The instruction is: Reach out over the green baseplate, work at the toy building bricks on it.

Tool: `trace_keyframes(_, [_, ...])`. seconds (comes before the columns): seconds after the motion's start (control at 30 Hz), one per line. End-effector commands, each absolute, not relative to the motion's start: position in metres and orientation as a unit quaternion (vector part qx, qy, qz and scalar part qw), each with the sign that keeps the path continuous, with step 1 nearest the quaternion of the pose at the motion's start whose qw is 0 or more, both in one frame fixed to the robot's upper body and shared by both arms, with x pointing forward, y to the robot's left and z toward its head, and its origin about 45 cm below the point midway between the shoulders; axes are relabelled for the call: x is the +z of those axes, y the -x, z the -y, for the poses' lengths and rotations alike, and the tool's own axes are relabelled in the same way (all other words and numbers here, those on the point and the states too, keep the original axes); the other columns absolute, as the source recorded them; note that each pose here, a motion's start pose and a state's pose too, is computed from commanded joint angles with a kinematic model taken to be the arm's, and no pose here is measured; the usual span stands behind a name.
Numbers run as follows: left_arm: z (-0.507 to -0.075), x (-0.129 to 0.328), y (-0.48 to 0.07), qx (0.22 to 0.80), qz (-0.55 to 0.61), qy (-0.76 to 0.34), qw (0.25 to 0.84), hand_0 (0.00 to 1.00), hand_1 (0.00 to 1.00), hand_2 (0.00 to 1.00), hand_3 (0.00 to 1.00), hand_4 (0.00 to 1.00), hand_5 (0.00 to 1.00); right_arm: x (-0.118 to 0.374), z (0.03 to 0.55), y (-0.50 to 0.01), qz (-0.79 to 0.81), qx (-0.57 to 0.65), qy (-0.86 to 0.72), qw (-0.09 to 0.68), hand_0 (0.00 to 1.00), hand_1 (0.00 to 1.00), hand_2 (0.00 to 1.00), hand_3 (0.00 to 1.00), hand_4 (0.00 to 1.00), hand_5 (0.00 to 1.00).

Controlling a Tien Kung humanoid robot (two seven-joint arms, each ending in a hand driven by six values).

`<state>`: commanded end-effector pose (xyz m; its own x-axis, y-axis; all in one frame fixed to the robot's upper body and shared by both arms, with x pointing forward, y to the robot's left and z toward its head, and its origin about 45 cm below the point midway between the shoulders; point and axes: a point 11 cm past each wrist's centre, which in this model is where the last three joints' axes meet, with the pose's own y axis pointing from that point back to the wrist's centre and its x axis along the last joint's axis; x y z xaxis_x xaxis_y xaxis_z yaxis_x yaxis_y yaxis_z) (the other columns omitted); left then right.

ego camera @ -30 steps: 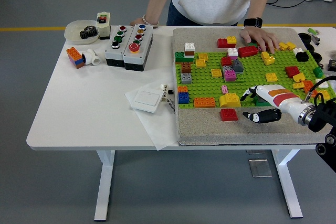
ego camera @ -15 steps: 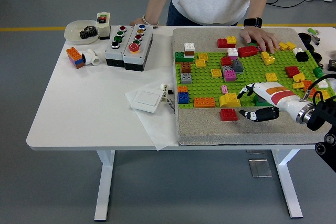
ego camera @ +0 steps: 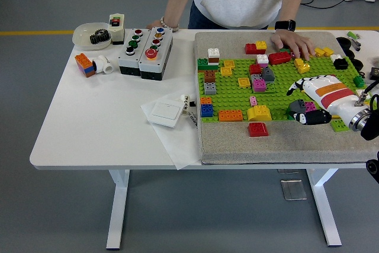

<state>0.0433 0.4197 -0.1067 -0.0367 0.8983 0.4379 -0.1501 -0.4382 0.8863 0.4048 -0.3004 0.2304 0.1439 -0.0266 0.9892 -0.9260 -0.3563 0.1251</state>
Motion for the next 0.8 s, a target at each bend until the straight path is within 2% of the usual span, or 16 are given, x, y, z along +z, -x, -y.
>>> trace_keyframes(0.5, [-0.42,-0.106,-0.048,0.639,-0.332,-0.557,0.414,0.8,0.811,0.822,0.655,0.666,0.646,0.229,0.314,-0.407,0.394,0.523,-0.623,0.428,0.689,0.672,0.726,0.627,0.759,0.323])
trace_keyframes(0.53, [-0.42,-0.106,-0.048,0.64,-0.332,-0.556,0.414,0.799,0.812,0.822,0.655,0.667,0.646,0.229,0.315,-0.407,0.395,0.522,-0.623,0.429,0.682,0.67,0.727,0.67,0.784,0.361])
trace_keyframes(0.8, [-0.42,-0.106,-0.049,0.641,-0.332,-0.555,0.414,0.798,0.812,0.822,0.655,0.666,0.646,0.222,0.322,-0.406,0.399,0.509,-0.625,0.437,0.69,0.67,0.729,0.673,0.784,0.368])
